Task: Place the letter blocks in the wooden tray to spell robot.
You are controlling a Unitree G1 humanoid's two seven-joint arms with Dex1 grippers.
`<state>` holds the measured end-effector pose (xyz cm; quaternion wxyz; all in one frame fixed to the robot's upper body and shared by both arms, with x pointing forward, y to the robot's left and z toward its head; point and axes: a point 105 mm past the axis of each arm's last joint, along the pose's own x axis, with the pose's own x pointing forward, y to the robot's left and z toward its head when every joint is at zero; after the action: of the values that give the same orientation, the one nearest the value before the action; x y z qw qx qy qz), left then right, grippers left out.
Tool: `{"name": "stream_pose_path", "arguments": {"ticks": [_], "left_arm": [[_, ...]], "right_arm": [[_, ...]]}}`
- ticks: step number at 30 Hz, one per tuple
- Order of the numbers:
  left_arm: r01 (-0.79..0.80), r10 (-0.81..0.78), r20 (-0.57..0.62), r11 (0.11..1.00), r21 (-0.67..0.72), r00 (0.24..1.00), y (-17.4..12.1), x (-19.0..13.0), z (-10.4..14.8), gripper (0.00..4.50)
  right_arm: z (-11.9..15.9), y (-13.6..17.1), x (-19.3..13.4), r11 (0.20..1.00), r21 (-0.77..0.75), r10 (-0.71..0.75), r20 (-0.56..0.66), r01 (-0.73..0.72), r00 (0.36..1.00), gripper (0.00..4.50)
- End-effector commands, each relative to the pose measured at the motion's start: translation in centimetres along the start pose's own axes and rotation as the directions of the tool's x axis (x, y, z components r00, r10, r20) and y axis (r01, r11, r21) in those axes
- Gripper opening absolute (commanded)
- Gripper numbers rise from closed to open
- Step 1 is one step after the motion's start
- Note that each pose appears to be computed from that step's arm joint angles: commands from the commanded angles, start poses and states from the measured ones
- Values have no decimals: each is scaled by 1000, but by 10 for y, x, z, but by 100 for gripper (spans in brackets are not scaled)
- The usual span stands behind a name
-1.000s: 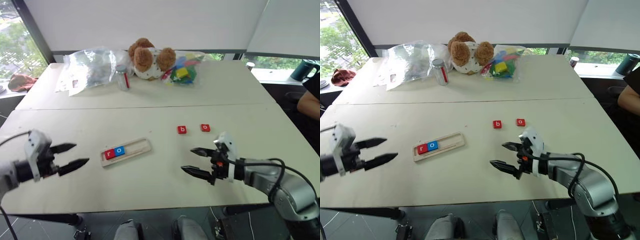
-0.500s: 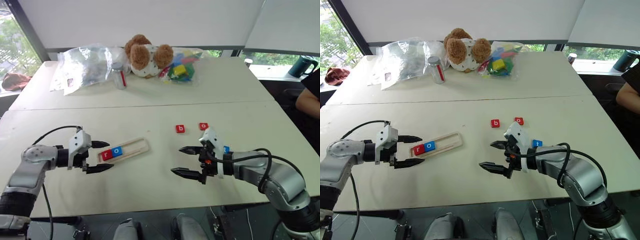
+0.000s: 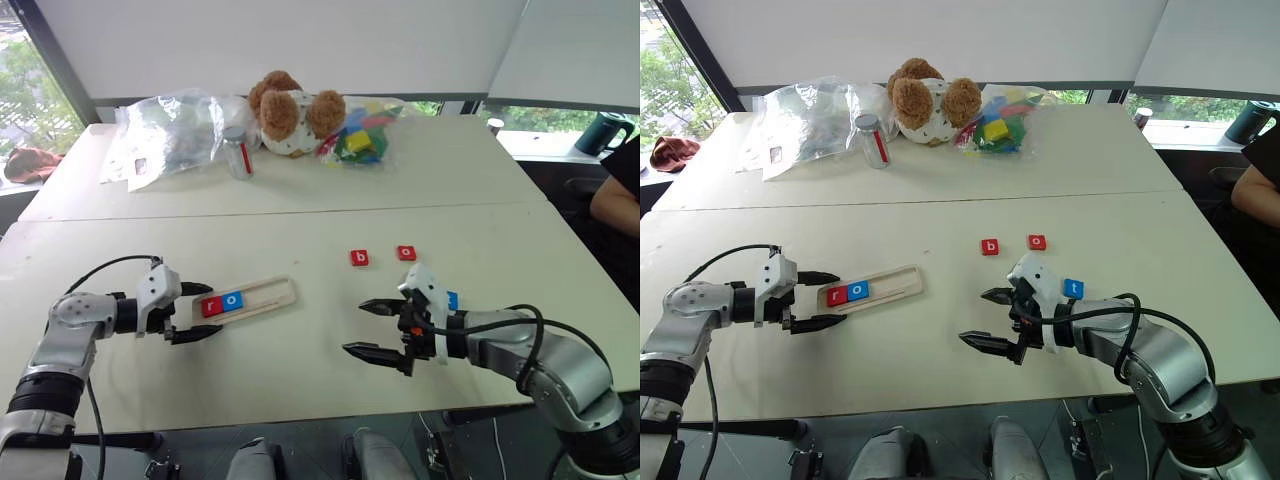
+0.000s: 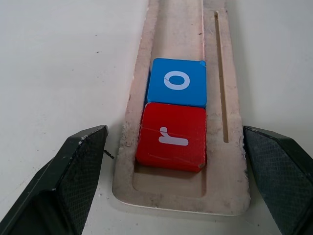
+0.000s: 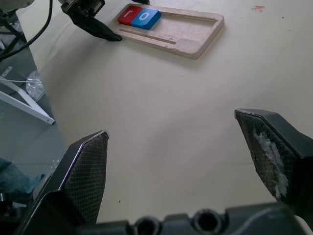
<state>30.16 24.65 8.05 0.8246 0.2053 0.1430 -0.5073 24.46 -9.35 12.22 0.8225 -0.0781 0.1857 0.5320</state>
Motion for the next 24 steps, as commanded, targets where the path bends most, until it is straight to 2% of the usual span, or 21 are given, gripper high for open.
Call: {"name": "stream_pose_path", "arguments": {"ticks": [1,2,3,8,14,17,20,24], "left_arm": [[26,-26,-42,1000,-9,999,-6,2,-11,365],[26,-26,-42,1000,-9,999,-6,3,-11,319],[26,-27,-42,1000,-9,999,-6,3,-11,312],[47,-46,-39,999,6,998,-6,7,-4,312],[167,-170,10,978,126,985,-6,35,39,312],[221,-227,16,961,164,974,-4,61,55,312],[246,-252,16,955,168,968,0,83,59,312],[292,-298,3,938,189,955,-1,100,63,312]], "right_arm": [[8,6,-1,999,-38,8,31,-7,999,450],[8,5,-1,999,-38,5,32,-4,999,450],[8,5,-1,999,-38,3,32,-2,999,450],[5,0,-4,999,-22,-33,33,33,999,450],[9,-26,-17,983,45,-183,89,180,979,450],[11,-45,-30,942,97,-333,124,323,935,450],[13,-59,-42,890,114,-455,143,442,879,450],[8,-65,-47,847,118,-531,116,519,839,450]]}}
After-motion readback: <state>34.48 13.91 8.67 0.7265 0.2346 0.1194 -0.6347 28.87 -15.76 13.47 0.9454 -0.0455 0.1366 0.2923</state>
